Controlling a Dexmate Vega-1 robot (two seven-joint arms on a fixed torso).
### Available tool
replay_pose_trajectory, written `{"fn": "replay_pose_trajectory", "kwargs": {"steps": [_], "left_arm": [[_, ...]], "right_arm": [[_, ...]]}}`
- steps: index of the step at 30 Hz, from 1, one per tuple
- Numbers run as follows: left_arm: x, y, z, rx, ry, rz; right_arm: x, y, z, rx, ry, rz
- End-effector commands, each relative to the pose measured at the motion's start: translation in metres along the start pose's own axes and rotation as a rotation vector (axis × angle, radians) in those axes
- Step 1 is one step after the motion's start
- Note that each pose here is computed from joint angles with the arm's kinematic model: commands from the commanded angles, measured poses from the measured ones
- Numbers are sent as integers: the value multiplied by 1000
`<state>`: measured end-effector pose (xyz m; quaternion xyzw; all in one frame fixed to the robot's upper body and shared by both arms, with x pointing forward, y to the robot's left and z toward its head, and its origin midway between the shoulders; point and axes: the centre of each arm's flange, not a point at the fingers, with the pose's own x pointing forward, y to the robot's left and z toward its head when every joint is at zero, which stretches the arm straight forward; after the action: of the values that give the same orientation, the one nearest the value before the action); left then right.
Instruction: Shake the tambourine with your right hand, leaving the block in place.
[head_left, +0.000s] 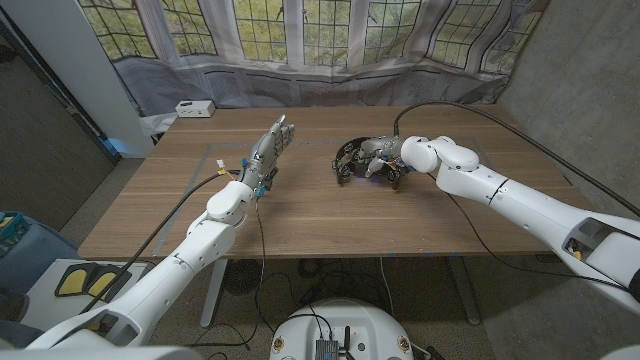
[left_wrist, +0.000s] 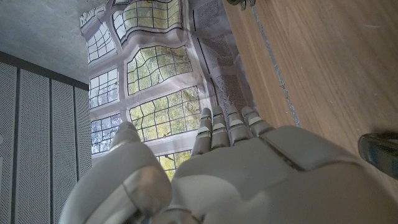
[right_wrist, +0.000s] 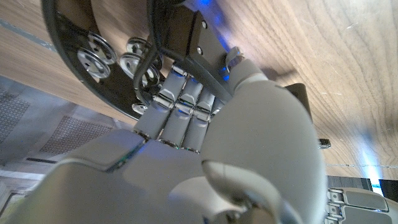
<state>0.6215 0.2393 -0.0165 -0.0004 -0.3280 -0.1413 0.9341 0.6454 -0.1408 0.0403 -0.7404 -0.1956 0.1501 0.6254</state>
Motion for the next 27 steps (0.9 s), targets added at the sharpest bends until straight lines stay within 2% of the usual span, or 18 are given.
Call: {"fn": "replay_pose_trajectory", "kwargs": {"steps": [1,27], "left_arm": [[-2,2,-2,-4,-1,11],[1,-1,-2,0,8,7]], "right_arm": [[8,3,-2,-4,5,11],[17,15,-7,-6,18,40]]}}
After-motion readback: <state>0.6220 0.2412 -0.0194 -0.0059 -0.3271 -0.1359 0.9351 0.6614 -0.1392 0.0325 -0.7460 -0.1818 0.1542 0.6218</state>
